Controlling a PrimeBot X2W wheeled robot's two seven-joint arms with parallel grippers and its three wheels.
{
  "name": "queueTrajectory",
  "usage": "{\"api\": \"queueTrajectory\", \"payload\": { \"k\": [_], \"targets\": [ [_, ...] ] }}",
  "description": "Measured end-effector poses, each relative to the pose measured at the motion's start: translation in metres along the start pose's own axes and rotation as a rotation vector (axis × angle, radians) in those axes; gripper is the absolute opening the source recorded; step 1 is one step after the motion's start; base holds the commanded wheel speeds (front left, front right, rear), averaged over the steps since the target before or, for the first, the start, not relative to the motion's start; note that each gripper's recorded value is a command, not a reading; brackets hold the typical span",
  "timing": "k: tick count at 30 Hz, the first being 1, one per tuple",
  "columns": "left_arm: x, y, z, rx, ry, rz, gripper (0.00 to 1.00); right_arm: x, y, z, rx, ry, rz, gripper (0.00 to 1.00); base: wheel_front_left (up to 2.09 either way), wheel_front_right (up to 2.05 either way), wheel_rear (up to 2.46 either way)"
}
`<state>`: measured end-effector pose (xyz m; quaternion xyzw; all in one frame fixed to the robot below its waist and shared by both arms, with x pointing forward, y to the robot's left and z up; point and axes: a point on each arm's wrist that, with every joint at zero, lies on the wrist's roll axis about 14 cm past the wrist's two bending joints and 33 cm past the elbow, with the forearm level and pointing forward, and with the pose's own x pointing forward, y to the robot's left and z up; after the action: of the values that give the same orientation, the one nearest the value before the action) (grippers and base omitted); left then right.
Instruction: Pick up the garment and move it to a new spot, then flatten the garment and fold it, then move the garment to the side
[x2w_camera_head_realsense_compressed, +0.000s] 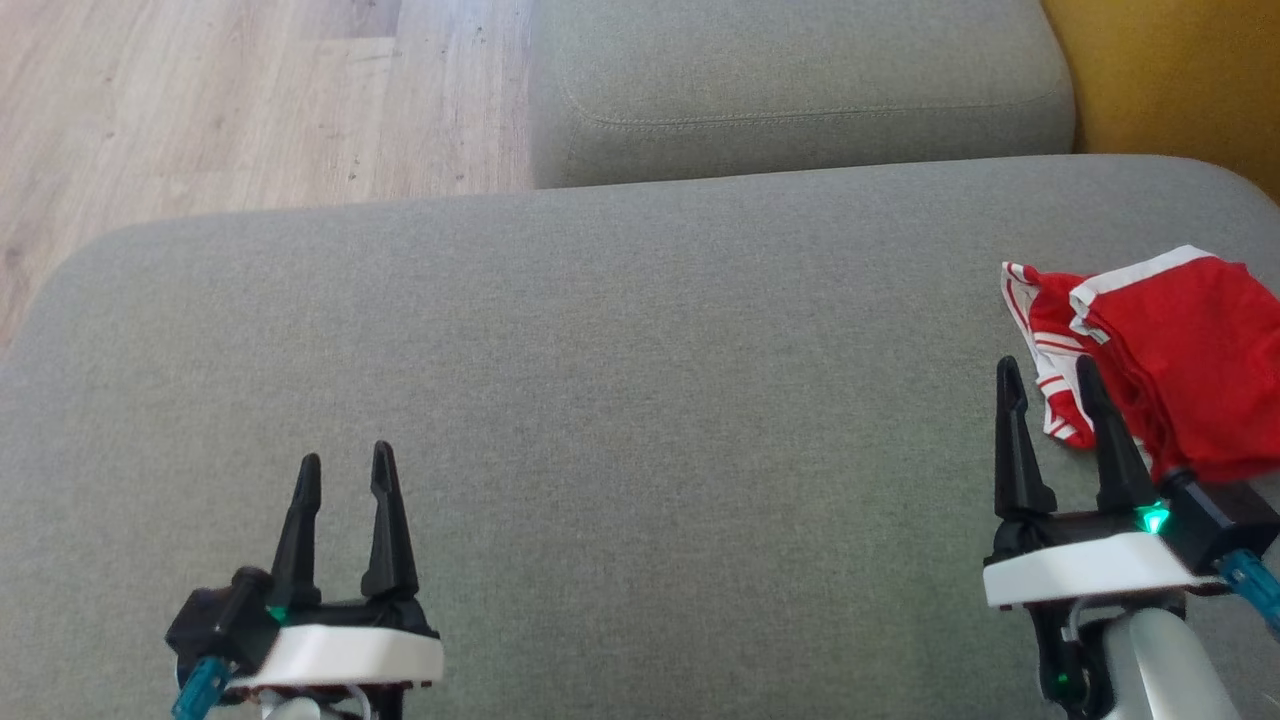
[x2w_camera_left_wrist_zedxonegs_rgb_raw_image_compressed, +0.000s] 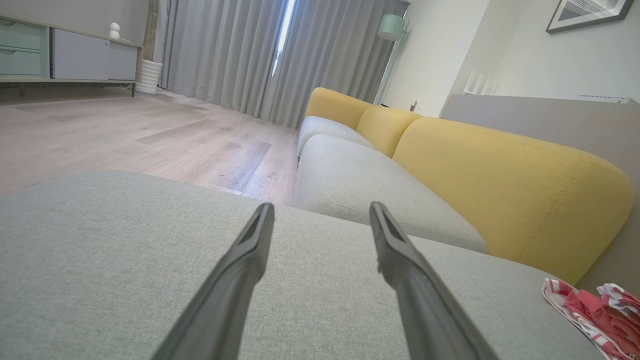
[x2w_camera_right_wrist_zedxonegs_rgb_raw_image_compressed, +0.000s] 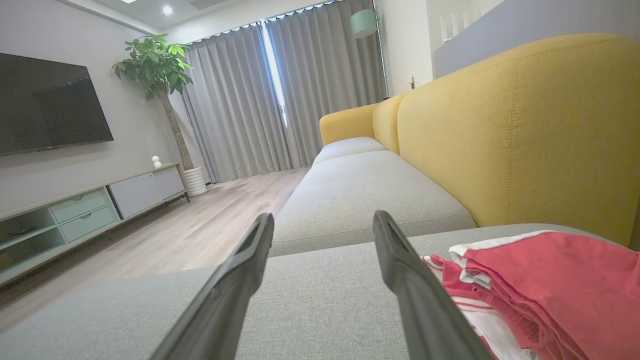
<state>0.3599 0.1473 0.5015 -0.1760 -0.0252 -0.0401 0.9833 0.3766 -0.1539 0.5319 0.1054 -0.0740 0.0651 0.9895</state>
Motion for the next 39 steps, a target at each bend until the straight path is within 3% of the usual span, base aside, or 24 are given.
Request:
{"api": "queueTrajectory", "payload": {
  "k": [13,14,21,39],
  "targets": [
    [0.001,0.000,0.001,-0.001,-0.003,0.002,1.00,0.000,0.000,-0.002,0.002,0.005,0.001,1.00,0.00,0.00,0.00],
    [0.001,0.001,0.001,-0.006,-0.003,0.003,0.00,-0.001,0.000,-0.002,0.004,0.006,0.000,0.00,0.00,0.00,0.00],
    [-0.021,0.015,-0.040,-0.027,0.130,0.058,0.00,-0.027,-0.011,-0.047,0.035,0.153,-0.048,0.00,0.00,0.00,0.00],
    [-0.020,0.026,-0.042,-0.196,0.152,0.119,0.00,-0.027,-0.020,-0.049,0.226,0.161,-0.118,0.00,0.00,0.00,0.00]
  ]
}}
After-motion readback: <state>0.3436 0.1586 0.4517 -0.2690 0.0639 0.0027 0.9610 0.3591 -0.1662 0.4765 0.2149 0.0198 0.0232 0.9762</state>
